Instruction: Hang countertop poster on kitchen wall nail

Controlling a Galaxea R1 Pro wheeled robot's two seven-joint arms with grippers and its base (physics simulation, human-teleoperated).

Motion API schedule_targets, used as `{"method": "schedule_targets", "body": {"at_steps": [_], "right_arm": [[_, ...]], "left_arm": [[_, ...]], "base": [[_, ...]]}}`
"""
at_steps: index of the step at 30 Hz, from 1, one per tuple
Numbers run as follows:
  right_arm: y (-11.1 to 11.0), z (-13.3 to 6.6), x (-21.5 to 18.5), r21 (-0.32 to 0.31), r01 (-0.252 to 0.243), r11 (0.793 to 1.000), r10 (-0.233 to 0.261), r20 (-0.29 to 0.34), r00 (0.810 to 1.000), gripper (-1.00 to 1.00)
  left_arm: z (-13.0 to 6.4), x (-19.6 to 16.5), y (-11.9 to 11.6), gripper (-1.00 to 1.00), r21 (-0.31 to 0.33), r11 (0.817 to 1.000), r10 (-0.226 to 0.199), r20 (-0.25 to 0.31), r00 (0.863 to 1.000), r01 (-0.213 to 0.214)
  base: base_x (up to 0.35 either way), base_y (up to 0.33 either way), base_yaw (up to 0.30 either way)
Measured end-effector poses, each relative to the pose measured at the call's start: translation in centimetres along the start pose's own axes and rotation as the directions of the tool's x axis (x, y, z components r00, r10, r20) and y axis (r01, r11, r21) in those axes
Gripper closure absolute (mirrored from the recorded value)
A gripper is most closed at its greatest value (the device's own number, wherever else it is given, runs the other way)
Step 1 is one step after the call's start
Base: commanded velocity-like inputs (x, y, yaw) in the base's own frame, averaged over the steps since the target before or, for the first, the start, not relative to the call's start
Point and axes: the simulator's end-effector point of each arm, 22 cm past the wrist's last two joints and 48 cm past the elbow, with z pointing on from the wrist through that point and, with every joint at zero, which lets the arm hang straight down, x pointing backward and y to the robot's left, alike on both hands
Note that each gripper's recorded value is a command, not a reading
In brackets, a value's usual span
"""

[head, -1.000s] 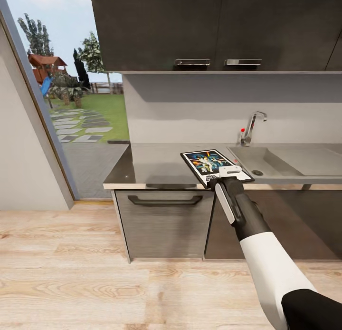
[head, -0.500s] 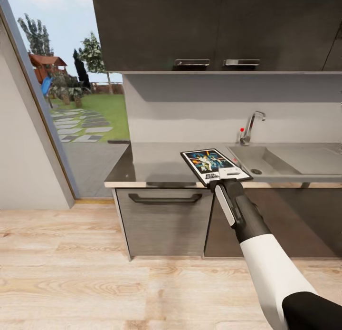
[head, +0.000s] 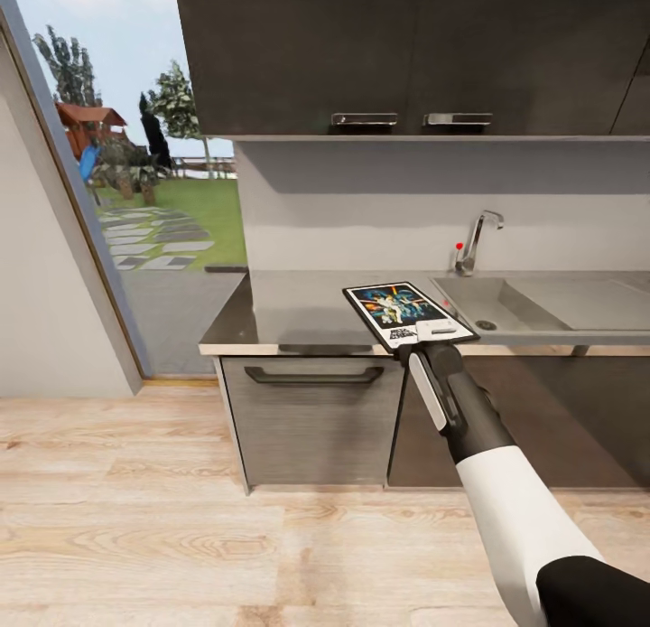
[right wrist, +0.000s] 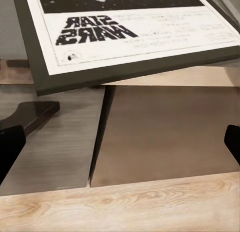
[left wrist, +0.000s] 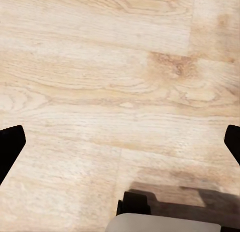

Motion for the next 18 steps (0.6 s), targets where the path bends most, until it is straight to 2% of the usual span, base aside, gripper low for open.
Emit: {"method": "schedule_targets", "body": {"at_steps": [9,18], "right_arm": [[0.0,-0.1,-0.1,-0.001,-0.001,1.0,0.001,0.003,1.0,-1.0],[-0.1,-1.3,-2.1,-0.012,-0.023,1.0,0.023,0.054,0.998,-1.0]], "left_arm": [[0.0,-0.1,0.0,-1.0,0.0,1.0,0.0,0.001,1.0,0.0],[0.0,-0.1,0.0,-1.0,0.0,1.0,0.0,0.002,1.0,0.0]], "base": [[0.145,0.097,0.0],[0.051,0.037,0.0]]}}
